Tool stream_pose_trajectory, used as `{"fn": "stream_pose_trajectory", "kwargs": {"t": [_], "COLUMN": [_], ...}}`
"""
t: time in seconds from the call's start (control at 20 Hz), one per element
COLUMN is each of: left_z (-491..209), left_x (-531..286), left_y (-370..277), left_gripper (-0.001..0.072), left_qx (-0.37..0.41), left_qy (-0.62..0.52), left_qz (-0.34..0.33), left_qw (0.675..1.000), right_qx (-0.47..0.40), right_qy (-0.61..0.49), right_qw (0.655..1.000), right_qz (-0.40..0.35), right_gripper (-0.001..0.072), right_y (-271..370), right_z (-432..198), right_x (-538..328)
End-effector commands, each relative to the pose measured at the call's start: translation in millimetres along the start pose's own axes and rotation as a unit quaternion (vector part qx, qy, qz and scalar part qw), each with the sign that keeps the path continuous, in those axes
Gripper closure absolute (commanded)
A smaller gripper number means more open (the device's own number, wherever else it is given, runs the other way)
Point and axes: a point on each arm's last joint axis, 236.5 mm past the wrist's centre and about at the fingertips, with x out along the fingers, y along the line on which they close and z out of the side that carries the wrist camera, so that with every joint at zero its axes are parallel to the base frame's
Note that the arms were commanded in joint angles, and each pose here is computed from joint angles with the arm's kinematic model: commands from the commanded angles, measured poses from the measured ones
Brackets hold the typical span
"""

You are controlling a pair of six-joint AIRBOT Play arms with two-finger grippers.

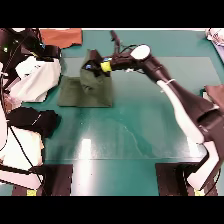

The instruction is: Fold the shirts.

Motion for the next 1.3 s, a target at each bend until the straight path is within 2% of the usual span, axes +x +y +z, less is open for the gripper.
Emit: {"fn": "stream_pose_trajectory", "kwargs": {"t": [0.0, 0.3, 0.4, 0.5, 0.55, 0.7, 0.9, 1.0, 1.15, 1.2, 1.25], "left_z": [-1, -10, -14, -16, -16, -15, -19, -19, -21, -21, -21], "left_x": [-13, -13, -13, -13, -13, -13, -14, -14, -14, -14, -14], "left_y": [8, 0, -1, -5, -6, -6, -6, -6, -6, -6, -6], "left_gripper": [0.0652, 0.0652, 0.0652, 0.0652, 0.0652, 0.0652, 0.0652, 0.0652, 0.0652, 0.0652, 0.0652], "left_qx": [-0.011, -0.018, -0.030, -0.031, -0.031, -0.031, -0.030, -0.025, -0.025, -0.025, -0.025], "left_qy": [-0.006, 0.014, 0.022, 0.027, 0.027, 0.025, 0.033, 0.034, 0.038, 0.038, 0.037], "left_qz": [0.008, -0.009, -0.011, -0.019, -0.021, -0.022, -0.021, -0.021, -0.021, -0.021, -0.021], "left_qw": [1.000, 1.000, 0.999, 0.999, 0.999, 0.999, 0.999, 0.999, 0.999, 0.999, 0.999], "right_qx": [0.036, 0.138, 0.170, 0.206, 0.223, 0.172, 0.070, 0.058, 0.073, 0.070, 0.073], "right_qy": [0.008, -0.116, -0.170, -0.174, -0.156, -0.117, -0.059, -0.003, 0.061, 0.081, 0.094], "right_qw": [0.998, 0.980, 0.968, 0.961, 0.960, 0.975, 0.990, 0.997, 0.984, 0.973, 0.966], "right_qz": [0.050, 0.089, 0.070, 0.063, 0.069, 0.083, 0.111, 0.043, -0.150, -0.204, -0.231], "right_gripper": [0.0693, 0.0675, 0.0458, 0.0442, 0.0388, 0.0328, 0.0328, 0.0328, 0.0327, 0.0287, 0.0107], "right_y": [9, -33, -65, -91, -95, -83, -65, -95, -177, -198, -208], "right_z": [-16, 9, 23, 19, 12, 3, 41, 47, 32, 22, 13], "right_x": [56, 117, 130, 140, 145, 142, 69, 15, -83, -112, -131]}}
